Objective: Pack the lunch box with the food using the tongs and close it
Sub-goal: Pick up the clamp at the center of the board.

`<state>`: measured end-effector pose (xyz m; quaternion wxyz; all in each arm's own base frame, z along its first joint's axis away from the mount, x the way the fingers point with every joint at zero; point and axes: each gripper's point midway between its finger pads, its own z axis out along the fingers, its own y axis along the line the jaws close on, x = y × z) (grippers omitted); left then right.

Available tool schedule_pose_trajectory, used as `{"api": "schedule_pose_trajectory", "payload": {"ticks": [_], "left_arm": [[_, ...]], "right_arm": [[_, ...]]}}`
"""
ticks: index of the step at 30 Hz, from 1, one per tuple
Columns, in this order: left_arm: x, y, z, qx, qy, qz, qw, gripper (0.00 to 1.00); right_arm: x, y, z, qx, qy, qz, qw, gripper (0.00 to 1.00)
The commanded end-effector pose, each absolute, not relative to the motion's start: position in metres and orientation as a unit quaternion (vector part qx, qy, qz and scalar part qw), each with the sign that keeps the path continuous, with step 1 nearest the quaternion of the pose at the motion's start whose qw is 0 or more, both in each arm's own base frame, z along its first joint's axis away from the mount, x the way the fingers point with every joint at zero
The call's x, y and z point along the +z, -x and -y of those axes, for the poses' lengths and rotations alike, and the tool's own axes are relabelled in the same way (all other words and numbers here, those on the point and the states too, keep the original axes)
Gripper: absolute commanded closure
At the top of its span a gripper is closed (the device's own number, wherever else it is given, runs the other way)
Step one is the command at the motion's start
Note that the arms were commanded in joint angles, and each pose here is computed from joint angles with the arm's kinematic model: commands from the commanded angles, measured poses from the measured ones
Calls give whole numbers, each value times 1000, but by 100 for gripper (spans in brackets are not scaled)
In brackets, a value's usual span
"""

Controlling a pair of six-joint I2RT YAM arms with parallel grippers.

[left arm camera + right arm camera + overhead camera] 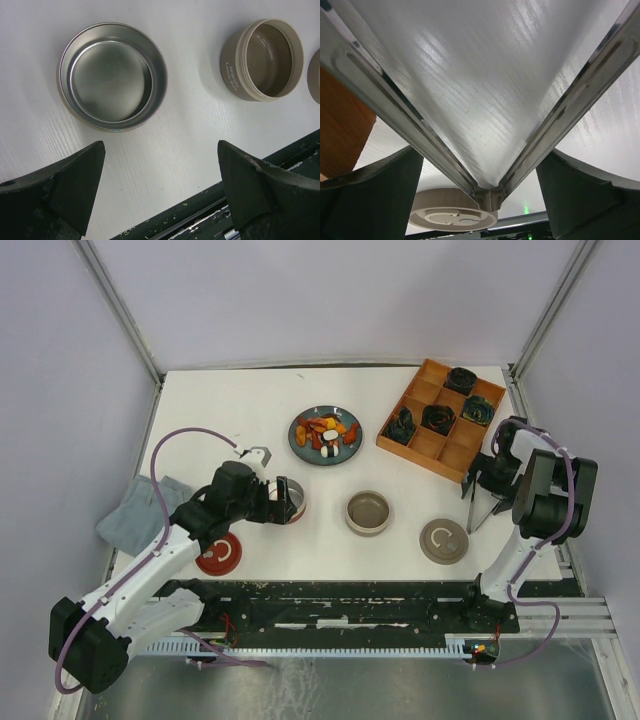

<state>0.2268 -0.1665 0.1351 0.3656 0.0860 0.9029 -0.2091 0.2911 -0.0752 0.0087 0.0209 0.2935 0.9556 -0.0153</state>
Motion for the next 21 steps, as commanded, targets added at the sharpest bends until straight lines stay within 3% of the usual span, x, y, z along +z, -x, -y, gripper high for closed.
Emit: {"api": "schedule_pose_trajectory", "payload": {"ticks": [1,15,21], "left_arm": [[141,-234,167,-203,-103,-895,383,1],[139,-235,169,-204,-107,-896,379,1],[139,-234,169,-204,-107,-897,378,1]], "right_arm": [[-11,-286,91,-65,-296,-953,13,4],[3,-313,110,-72,-297,-952,27,4],[-9,-304,98,-47,-300,-953,14,10]]}}
